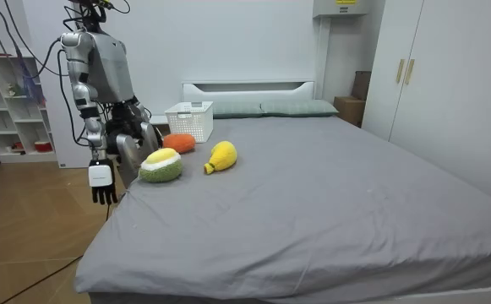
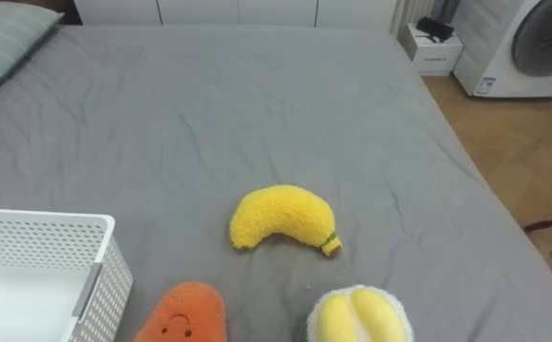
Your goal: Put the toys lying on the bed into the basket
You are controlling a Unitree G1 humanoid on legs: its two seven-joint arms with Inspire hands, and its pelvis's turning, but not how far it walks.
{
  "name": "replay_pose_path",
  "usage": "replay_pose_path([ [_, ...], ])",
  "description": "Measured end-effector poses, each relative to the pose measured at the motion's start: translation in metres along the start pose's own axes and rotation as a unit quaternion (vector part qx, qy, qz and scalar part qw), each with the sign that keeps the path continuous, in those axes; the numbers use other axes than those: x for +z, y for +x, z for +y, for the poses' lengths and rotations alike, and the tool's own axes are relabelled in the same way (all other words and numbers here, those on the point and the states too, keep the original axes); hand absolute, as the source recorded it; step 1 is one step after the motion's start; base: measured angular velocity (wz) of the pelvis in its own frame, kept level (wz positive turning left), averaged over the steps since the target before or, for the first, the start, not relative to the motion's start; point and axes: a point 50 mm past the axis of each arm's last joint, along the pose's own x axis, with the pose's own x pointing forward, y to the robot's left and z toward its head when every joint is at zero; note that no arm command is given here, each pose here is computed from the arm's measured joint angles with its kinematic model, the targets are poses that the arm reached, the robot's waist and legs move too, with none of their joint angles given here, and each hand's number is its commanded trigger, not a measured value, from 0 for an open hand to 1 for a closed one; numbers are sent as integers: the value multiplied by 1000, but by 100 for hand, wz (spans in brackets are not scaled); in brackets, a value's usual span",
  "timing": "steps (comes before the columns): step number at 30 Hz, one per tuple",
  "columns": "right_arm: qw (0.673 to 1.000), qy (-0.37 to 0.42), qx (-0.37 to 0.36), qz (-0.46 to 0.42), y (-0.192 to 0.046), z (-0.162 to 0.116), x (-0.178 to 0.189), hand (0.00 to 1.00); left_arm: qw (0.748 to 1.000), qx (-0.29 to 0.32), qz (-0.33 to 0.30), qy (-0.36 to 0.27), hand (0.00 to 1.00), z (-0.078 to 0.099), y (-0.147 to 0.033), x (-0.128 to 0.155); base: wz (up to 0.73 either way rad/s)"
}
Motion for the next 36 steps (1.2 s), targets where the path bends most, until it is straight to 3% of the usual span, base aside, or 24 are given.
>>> replay_pose_path([
  [16,1000,5,9,19,0,2,-7,0,1000,7,2,-7,0,1,0,0,0],
  [20,998,37,17,41,0,5,-17,0,1000,7,8,-8,0,1,0,-2,0],
  [26,979,191,23,70,0,6,-35,0,999,11,16,-26,0,5,0,-6,1],
  [31,932,351,-16,90,0,-5,-46,0,998,22,34,-57,0,13,2,-15,-4],
  [36,889,444,-72,83,-1,-28,-45,0,996,34,42,-65,0,20,3,-24,-16],
])
